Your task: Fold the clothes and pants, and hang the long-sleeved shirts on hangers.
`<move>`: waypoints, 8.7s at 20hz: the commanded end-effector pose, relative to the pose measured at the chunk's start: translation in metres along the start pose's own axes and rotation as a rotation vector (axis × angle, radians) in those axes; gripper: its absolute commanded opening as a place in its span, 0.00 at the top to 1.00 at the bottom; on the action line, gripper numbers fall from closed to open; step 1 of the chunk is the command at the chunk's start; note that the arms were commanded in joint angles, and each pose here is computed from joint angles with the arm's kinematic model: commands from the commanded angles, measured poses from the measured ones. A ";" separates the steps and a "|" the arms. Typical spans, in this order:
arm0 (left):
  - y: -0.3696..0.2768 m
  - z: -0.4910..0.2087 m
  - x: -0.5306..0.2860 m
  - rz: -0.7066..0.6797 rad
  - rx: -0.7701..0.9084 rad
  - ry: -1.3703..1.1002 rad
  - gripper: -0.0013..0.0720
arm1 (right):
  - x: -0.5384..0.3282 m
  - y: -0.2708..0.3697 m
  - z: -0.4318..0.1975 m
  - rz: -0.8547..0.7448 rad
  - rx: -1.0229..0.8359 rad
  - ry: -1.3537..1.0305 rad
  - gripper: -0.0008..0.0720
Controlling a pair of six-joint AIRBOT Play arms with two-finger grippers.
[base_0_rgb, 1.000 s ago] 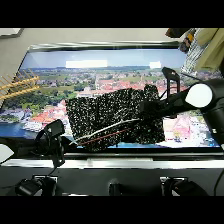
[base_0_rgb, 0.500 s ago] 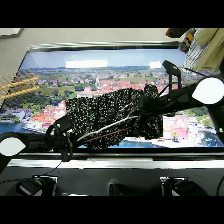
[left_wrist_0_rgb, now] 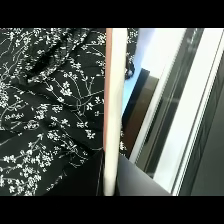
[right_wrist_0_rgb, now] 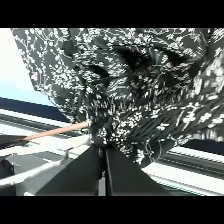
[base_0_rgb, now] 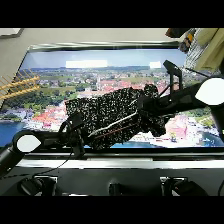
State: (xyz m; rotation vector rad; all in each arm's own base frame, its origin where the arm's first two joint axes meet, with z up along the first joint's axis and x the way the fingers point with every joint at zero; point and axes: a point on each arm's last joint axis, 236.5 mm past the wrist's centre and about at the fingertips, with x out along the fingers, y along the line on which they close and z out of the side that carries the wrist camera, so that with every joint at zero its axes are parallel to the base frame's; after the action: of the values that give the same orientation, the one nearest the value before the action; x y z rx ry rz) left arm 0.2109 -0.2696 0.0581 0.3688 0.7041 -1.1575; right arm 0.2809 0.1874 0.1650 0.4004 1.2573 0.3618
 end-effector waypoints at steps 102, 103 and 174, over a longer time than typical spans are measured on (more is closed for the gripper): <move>0.062 0.027 0.155 0.226 -0.844 0.008 0.39 | 0.011 -0.091 0.032 -0.046 -1.054 0.028 0.94; 0.063 0.025 0.157 0.232 -0.836 0.015 0.39 | 0.011 -0.091 0.032 -0.047 -1.048 0.027 0.94; 0.170 0.096 0.029 0.264 -1.037 -0.152 0.95 | 0.005 -0.111 0.012 -0.094 -1.017 0.136 0.95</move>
State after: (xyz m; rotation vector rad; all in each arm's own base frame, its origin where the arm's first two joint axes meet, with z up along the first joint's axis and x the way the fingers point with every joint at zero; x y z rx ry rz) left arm 0.3984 -0.2912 0.0916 -0.4634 0.9926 -0.4670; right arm 0.3018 0.0943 0.1136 -0.5478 1.0426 0.8880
